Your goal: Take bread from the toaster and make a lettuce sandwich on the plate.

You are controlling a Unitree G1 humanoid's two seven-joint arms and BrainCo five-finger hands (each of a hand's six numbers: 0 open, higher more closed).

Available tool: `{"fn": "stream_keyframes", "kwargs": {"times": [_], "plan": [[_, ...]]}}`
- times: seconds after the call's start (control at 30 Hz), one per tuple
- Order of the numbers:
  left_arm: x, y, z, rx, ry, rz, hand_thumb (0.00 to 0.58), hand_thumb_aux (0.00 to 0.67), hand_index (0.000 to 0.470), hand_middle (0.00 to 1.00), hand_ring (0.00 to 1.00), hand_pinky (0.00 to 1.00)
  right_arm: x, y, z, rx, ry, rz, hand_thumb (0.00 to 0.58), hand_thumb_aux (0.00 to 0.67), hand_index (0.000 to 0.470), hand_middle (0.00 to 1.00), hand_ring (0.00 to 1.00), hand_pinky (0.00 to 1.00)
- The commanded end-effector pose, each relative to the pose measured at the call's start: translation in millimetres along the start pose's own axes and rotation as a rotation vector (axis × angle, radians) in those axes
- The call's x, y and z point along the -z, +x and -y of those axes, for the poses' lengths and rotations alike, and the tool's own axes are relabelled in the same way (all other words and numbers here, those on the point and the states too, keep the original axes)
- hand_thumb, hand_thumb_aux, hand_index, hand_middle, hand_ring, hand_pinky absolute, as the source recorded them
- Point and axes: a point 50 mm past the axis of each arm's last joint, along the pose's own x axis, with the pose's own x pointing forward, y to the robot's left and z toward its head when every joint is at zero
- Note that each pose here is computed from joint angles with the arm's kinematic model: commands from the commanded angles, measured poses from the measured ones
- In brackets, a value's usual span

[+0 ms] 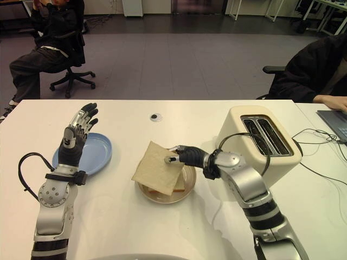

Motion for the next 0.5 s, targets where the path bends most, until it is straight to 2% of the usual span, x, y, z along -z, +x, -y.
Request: {"fn": "stream_keyframes", "kwargs": {"times": [0.03, 0.1, 0.23, 0.5], "plan": [[1, -1, 1, -0.001, 0.008, -0.009, 0.000, 0.000, 0.000, 0.00, 0.00, 0.00, -35, -2, 14, 0.031, -0.224, 0.021, 0.580, 0.670, 0.470, 0.00, 0.00, 0.00], [0, -3, 2, -0.007, 0.008, -0.009, 0.000, 0.000, 0.000, 0.00, 0.00, 0.00, -38, -1, 14, 0.012, -0.276, 0.011, 0.580, 0.670, 0.470, 0.00, 0.00, 0.00], [-1, -4, 3, -0.009, 0.008, -0.008, 0.000, 0.000, 0.000, 0.00, 0.00, 0.00, -25, 5, 9, -0.036, -0.306, -0.044, 0.580, 0.670, 0.470, 0.00, 0.00, 0.00], [-2, -6, 2, -0.010, 0.008, -0.008, 0.000, 0.000, 0.000, 0.00, 0.00, 0.00, 2, 15, 23, 0.022, -0.358, -0.134, 0.580, 0.670, 0.470, 0.00, 0.00, 0.00]]}}
